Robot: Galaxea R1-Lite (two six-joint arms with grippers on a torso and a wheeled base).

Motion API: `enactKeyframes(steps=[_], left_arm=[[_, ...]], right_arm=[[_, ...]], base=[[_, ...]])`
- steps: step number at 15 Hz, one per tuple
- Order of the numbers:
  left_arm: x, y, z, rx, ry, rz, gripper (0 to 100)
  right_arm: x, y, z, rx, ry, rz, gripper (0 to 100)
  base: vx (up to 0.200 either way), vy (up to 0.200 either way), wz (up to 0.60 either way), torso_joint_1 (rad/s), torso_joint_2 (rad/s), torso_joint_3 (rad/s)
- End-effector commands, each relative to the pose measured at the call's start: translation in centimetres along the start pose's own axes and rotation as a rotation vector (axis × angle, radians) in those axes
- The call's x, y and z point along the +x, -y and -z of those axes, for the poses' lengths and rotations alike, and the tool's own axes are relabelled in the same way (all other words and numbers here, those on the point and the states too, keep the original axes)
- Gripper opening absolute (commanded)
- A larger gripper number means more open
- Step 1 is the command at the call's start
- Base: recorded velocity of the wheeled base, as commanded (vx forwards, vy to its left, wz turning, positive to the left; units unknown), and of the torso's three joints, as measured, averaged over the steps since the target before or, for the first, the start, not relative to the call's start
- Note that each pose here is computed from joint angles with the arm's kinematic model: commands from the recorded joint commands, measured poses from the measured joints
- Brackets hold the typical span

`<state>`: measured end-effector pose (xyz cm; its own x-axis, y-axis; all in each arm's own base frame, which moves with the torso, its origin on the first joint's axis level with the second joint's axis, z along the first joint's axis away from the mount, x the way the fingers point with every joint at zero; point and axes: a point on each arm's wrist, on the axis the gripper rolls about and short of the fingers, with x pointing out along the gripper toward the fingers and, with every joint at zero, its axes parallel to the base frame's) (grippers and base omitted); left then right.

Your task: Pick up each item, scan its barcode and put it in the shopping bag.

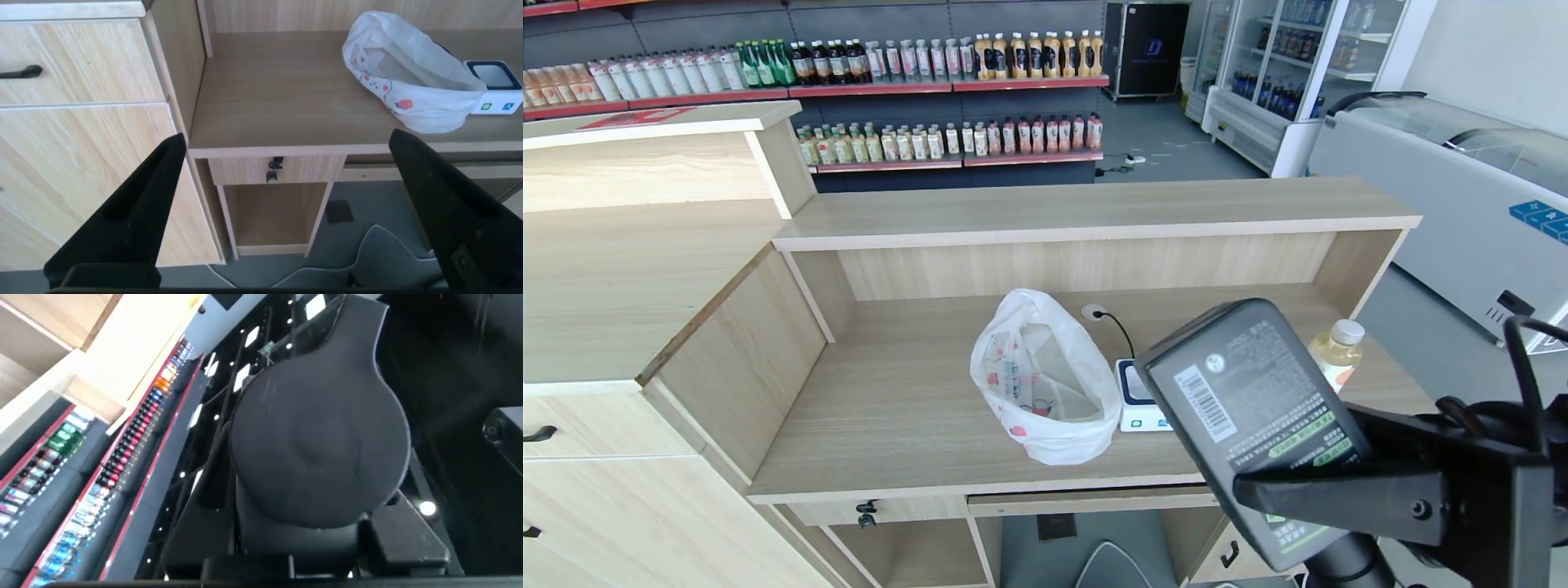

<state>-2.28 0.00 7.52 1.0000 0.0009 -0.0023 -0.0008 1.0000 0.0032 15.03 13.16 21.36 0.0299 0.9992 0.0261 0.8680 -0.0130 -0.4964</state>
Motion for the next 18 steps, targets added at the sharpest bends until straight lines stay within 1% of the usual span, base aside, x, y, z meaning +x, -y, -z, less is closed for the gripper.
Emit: enactKeyframes(steps=[1,3,8,12,18], left_arm=[[0.0,0.0,0.0,0.000,-0.002,-0.001,100],[0.0,0.0,0.0,0.000,-0.002,-0.001,100],[0.0,0.0,0.0,0.000,-0.002,-0.001,100],[0.0,0.0,0.0,0.000,-0.002,-0.001,100],[0.0,0.0,0.0,0.000,-0.002,-0.001,100]], right_arm=[[0.8,0.2,-0.6,0.008,0.035,0.036,0],[1.1,-0.2,-0.8,0.021,0.044,0.030,0],[1.3,-0.7,-1.1,0.040,0.059,0.025,0],[2.1,-1.9,-1.3,0.066,0.075,0.013,0],[2.4,-2.5,-1.3,0.080,0.081,0.000,0]], base=[[0.000,0.000,0.00,0.000,0.00,0.000],[0.000,0.000,0.00,0.000,0.00,0.000],[0.000,0.000,0.00,0.000,0.00,0.000],[0.000,0.000,0.00,0.000,0.00,0.000],[0.000,0.000,0.00,0.000,0.00,0.000]])
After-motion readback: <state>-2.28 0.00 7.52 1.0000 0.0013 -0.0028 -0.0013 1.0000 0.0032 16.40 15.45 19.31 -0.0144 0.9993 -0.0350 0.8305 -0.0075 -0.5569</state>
